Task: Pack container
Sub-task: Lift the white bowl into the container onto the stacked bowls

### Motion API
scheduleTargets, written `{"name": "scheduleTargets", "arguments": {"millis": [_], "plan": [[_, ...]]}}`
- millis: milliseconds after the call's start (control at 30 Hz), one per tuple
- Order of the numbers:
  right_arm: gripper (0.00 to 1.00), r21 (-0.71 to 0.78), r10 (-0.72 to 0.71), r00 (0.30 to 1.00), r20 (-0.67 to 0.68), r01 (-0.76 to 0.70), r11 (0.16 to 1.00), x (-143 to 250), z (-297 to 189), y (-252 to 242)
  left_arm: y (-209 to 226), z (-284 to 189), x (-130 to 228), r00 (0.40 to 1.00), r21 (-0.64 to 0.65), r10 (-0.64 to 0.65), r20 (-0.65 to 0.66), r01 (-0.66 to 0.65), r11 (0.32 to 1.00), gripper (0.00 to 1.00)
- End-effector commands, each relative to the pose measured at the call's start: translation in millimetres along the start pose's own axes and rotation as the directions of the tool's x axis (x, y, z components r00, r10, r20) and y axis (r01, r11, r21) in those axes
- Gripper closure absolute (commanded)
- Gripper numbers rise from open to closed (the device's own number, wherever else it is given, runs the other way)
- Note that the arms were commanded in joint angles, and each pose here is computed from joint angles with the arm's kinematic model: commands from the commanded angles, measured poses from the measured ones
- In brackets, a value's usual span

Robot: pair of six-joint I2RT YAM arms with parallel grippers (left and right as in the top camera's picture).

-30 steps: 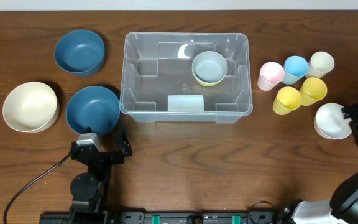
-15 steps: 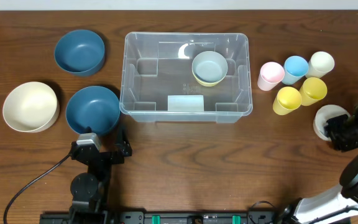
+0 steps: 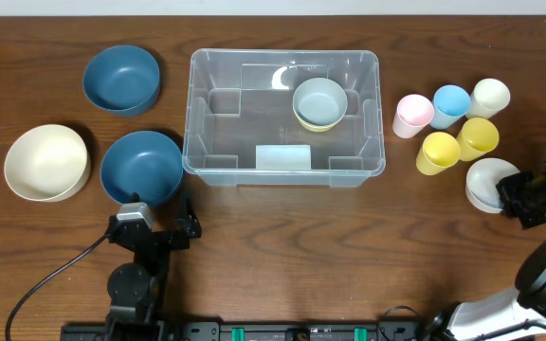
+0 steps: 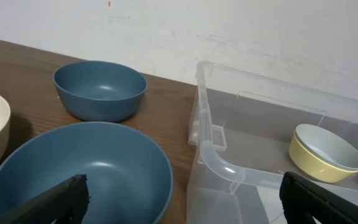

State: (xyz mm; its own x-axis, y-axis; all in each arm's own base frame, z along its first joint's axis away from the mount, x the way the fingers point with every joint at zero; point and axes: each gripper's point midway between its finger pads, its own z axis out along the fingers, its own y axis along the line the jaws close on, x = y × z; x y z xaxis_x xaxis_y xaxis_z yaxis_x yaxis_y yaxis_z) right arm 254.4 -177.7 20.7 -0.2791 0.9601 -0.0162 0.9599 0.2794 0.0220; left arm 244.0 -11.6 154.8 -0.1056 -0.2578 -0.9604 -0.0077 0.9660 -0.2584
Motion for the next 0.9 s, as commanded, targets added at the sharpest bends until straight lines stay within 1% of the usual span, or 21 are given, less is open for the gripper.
{"name": "scheduleTargets", "arguments": {"millis": [0, 167, 233, 300, 367, 433, 500, 567, 600, 633, 733, 833, 867], "plan": [[0.99, -0.051, 0.003, 0.996, 0.095, 0.002, 0.999, -17.0, -39.5, 1.3, 8.9, 1.3, 16.3, 0.999, -0.034, 0.017, -0.043, -0.018, 0.999, 0.02], [0.99, -0.160, -0.073, 0.962, 0.264, 0.119, 0.980, -31.2, -119.6, 12.0, 8.9, 1.3, 16.3, 0.999, -0.034, 0.017, -0.043, -0.018, 0.999, 0.02], [0.99, -0.202, -0.074, 0.941, 0.329, 0.146, 0.968, -29.6, -153.0, 16.2, 8.9, 1.3, 16.3, 0.999, -0.034, 0.017, -0.043, -0.018, 0.999, 0.02], [0.99, -0.257, -0.085, 0.915, 0.396, 0.199, 0.946, -23.9, -187.0, 24.8, 8.9, 1.3, 16.3, 0.999, -0.034, 0.017, -0.043, -0.018, 0.999, 0.02], [0.99, -0.329, -0.140, 0.874, 0.465, 0.318, 0.889, -9.3, -224.3, 42.9, 8.9, 1.3, 16.3, 0.999, -0.034, 0.017, -0.043, -0.018, 0.999, 0.02], [0.99, -0.387, -0.217, 0.813, 0.541, 0.469, 0.794, 13.6, -262.0, 64.9, 8.9, 1.3, 16.3, 0.999, -0.034, 0.017, -0.043, -0.018, 0.999, 0.02], [0.98, -0.405, -0.276, 0.740, 0.613, 0.595, 0.694, 38.6, -295.0, 82.9, 8.9, 1.3, 16.3, 0.999, -0.034, 0.017, -0.043, -0.018, 0.999, 0.02], [0.98, -0.397, -0.349, 0.631, 0.693, 0.738, 0.546, 74.7, -328.1, 103.4, 8.9, 1.3, 16.3, 0.999, -0.034, 0.017, -0.043, -0.018, 0.999, 0.02], [0.97, -0.385, -0.371, 0.586, 0.720, 0.783, 0.490, 89.1, -338.8, 110.3, 8.9, 1.3, 16.3, 0.999, -0.034, 0.017, -0.043, -0.018, 0.999, 0.02], [0.97, -0.368, -0.397, 0.526, 0.752, 0.835, 0.409, 111.1, -352.1, 119.2, 8.9, 1.3, 16.3, 0.999, -0.034, 0.017, -0.043, -0.018, 0.999, 0.02], [0.96, -0.307, -0.444, 0.363, 0.819, 0.932, 0.195, 170.9, -375.4, 140.3, 8.9, 1.3, 16.3, 0.999, -0.034, 0.017, -0.043, -0.018, 0.999, 0.02], [0.94, -0.250, -0.458, 0.256, 0.851, 0.965, 0.074, 216.2, -380.8, 156.7, 8.9, 1.3, 16.3, 0.999, -0.034, 0.017, -0.043, -0.018, 0.999, 0.02], [0.94, -0.235, -0.464, 0.232, 0.855, 0.971, 0.052, 228.2, -379.8, 161.6, 8.9, 1.3, 16.3, 0.999, -0.034, 0.017, -0.043, -0.018, 0.999, 0.02]]}}
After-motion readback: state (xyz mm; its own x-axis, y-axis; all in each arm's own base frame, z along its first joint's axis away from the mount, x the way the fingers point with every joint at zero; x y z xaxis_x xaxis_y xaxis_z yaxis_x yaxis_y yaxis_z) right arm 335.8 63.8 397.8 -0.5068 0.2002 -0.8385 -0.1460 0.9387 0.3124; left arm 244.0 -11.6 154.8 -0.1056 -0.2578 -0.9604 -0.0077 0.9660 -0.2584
